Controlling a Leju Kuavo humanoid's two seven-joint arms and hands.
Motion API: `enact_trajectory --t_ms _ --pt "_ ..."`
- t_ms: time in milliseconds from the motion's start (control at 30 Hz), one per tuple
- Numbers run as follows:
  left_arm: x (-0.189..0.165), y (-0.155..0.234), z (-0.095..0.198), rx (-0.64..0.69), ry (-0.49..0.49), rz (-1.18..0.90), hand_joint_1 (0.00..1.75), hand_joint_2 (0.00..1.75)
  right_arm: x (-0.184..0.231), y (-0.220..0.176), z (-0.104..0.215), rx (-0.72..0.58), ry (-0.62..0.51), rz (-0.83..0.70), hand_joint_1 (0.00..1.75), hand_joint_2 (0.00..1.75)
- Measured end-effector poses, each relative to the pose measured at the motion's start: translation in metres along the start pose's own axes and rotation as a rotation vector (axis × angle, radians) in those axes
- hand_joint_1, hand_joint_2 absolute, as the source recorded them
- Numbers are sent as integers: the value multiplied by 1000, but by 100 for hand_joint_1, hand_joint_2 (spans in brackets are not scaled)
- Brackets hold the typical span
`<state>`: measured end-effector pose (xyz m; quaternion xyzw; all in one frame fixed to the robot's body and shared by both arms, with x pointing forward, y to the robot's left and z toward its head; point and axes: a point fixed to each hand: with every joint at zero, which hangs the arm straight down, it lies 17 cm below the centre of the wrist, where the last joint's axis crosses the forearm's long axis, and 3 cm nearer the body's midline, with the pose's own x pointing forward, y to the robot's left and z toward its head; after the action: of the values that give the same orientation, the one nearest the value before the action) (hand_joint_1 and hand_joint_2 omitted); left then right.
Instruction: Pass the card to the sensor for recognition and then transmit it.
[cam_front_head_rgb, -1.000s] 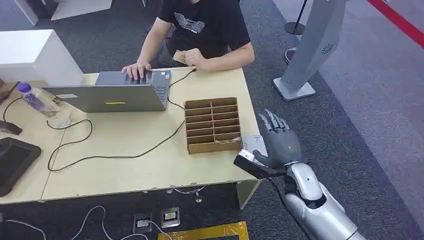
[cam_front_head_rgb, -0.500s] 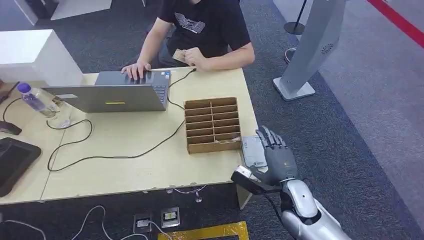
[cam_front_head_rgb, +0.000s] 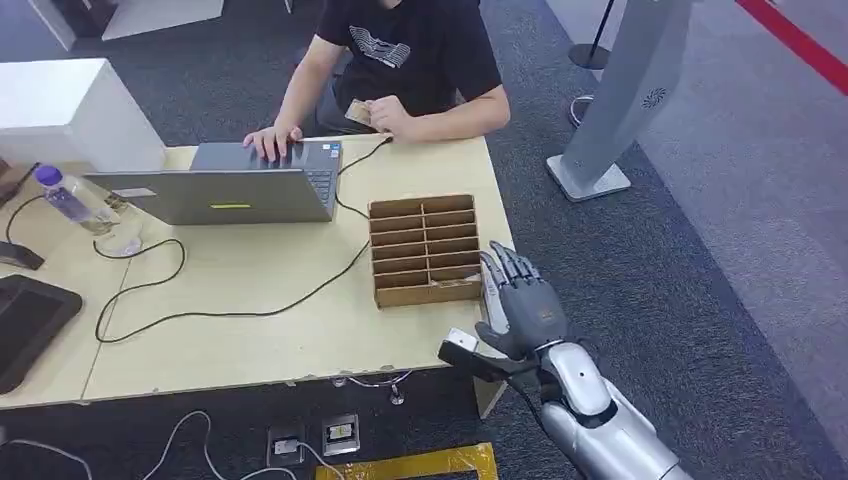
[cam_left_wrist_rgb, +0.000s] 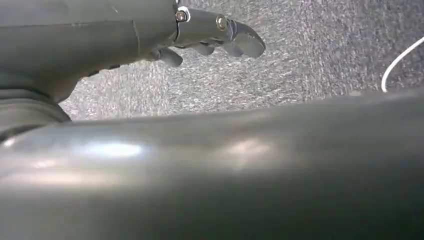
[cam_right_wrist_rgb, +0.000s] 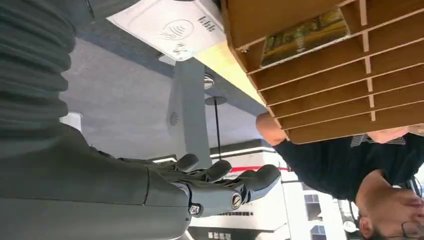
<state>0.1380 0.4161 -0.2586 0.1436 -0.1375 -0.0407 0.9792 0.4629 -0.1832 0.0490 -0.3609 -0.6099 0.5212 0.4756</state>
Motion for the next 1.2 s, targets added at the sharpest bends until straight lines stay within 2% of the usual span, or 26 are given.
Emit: enact_trajectory --t_ms 167,567,1200 --pt "-3 -1 0 -3 6 -1 0 0 8 0 -5 -13 4 16 0 175" --pt "-6 -2 1 -5 11 -5 0 0 30 -11 -19 -50 -97 53 0 175" --pt "-10 2 0 1 17 -2 0 0 52 -6 -33 -15 -151 100 0 175"
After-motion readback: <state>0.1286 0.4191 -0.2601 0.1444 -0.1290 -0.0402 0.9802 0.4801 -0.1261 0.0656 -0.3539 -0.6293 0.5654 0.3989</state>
